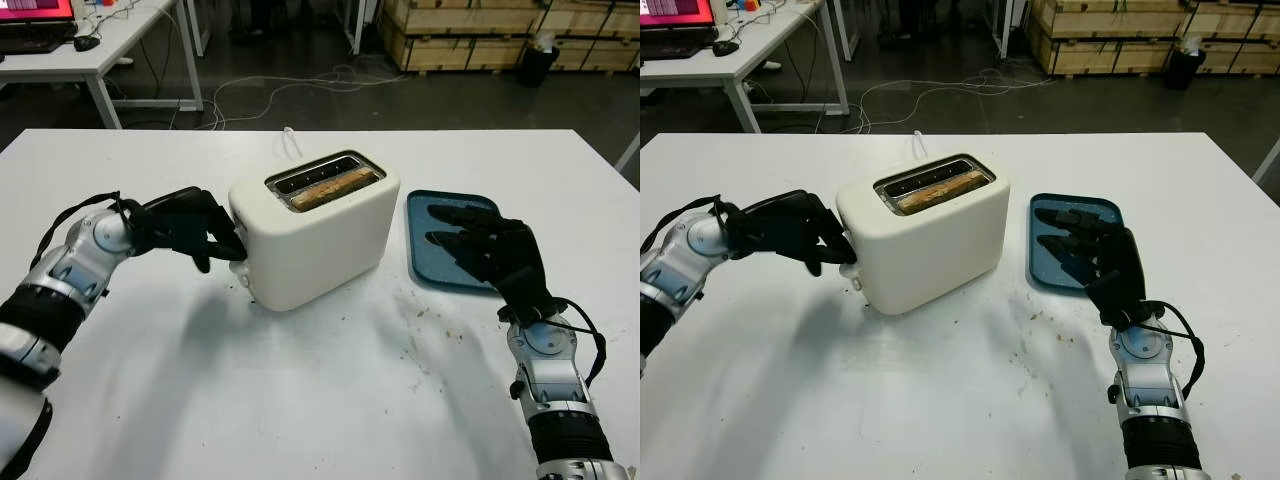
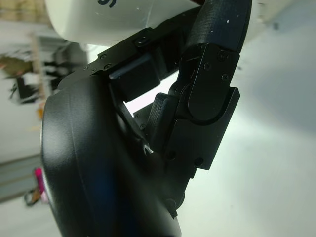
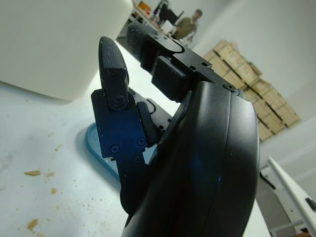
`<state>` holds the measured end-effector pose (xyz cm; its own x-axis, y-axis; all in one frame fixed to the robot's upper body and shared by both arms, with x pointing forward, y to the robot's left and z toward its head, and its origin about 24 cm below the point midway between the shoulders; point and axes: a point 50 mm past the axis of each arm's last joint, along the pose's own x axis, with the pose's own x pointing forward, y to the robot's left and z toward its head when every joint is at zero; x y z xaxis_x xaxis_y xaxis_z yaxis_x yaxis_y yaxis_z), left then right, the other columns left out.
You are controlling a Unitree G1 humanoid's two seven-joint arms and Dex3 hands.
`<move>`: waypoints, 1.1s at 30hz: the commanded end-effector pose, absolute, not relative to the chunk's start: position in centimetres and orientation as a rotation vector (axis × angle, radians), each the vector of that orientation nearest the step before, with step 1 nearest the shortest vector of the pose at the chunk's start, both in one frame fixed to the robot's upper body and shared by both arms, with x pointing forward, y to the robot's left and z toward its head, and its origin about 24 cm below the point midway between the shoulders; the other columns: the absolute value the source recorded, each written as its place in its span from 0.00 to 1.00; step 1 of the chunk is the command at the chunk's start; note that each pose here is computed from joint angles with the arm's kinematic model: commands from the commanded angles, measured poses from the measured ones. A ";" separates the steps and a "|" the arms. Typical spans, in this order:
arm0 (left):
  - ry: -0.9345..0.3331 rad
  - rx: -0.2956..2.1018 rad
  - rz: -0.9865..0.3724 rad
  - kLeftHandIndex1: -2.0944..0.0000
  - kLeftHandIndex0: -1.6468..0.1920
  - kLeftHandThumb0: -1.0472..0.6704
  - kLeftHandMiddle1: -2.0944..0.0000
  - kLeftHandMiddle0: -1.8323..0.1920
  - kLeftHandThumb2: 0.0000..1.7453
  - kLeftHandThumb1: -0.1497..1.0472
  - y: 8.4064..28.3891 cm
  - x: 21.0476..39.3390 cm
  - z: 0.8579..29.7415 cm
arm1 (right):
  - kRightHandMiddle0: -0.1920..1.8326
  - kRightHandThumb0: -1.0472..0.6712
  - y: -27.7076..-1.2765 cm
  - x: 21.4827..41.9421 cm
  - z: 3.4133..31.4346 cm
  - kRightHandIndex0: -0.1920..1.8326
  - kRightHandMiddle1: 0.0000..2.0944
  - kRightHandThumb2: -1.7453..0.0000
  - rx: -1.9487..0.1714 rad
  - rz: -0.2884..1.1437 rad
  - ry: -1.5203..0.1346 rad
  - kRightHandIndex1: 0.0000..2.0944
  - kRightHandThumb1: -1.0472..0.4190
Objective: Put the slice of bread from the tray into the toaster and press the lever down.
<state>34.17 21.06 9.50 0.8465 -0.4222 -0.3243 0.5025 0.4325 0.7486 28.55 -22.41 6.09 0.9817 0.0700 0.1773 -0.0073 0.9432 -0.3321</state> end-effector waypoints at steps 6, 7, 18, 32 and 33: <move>-0.028 0.965 -0.390 0.39 0.04 0.00 0.28 0.13 0.35 0.89 20.3 30.7 4.2 | 0.58 0.35 -22.2 28.8 6.7 0.64 0.00 0.91 -0.336 0.041 -0.210 0.03 0.09; -0.058 0.940 -0.358 0.40 0.04 0.00 0.30 0.13 0.36 0.89 20.3 30.7 4.3 | 0.58 0.35 -22.1 28.8 6.7 0.64 0.00 0.91 -0.334 0.042 -0.211 0.03 0.09; -0.225 0.808 -0.255 0.46 0.06 0.00 0.35 0.13 0.32 0.89 20.3 30.2 4.7 | 0.58 0.34 -21.8 28.9 6.6 0.64 0.00 0.91 -0.341 0.050 -0.220 0.03 0.09; -0.454 0.642 -0.089 0.36 0.22 0.00 0.27 0.24 0.30 0.89 21.6 30.0 7.8 | 0.58 0.36 -21.5 29.1 6.6 0.64 0.00 0.92 -0.288 0.048 -0.238 0.04 0.09; -0.482 0.627 -0.047 0.33 0.24 0.00 0.24 0.26 0.30 0.89 21.8 30.0 8.1 | 0.58 0.36 -21.4 29.1 6.6 0.64 0.00 0.92 -0.278 0.044 -0.240 0.04 0.09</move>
<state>29.98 21.49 7.56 0.9041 -0.2245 0.3635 -0.0476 0.7926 0.6078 28.76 -21.62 5.89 0.9808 0.0806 0.1776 -0.0228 0.9518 -0.3059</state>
